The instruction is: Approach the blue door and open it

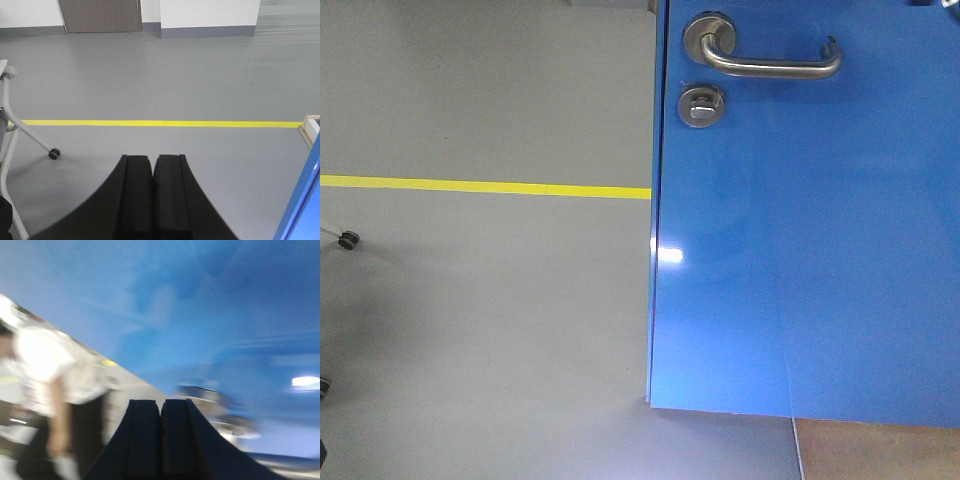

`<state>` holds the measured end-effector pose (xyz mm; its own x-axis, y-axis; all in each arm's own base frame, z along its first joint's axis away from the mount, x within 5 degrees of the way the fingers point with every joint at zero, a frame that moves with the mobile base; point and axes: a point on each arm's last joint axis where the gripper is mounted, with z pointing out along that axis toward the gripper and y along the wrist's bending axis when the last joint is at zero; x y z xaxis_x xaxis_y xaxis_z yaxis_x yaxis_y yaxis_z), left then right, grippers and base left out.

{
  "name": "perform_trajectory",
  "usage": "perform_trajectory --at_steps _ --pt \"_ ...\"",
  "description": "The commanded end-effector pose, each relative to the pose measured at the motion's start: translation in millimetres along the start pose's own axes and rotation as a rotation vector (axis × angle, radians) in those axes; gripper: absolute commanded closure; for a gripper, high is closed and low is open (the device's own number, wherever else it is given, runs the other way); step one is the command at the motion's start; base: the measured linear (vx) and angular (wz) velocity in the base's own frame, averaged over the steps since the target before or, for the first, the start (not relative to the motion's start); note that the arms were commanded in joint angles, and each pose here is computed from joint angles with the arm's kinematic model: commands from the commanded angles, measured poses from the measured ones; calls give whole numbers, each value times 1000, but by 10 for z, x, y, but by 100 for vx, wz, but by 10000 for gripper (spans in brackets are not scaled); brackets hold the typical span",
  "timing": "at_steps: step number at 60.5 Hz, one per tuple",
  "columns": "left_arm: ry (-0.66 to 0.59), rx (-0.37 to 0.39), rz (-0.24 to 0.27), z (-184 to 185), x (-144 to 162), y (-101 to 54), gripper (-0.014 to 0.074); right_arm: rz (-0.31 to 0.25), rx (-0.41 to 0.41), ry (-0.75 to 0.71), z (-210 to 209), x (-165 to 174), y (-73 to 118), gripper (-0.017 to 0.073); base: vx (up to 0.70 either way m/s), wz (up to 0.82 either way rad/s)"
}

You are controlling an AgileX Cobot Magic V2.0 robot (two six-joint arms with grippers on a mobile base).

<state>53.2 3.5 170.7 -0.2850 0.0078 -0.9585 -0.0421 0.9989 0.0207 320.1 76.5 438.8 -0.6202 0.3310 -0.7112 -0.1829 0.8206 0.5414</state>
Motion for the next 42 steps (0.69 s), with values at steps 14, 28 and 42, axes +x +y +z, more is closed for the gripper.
perform_trajectory --at_steps 14,28,42 --pt "-128 10 -8 -58 -185 -5 523 -357 261 -275 -588 377 -292 564 0 0" --pt "-128 10 -8 -58 -185 -5 523 -657 334 -447 -919 1122 -596 564 0 0" --pt "-128 10 -8 -58 -185 -5 523 -561 474 -487 -1236 1924 -1086 564 0 0"
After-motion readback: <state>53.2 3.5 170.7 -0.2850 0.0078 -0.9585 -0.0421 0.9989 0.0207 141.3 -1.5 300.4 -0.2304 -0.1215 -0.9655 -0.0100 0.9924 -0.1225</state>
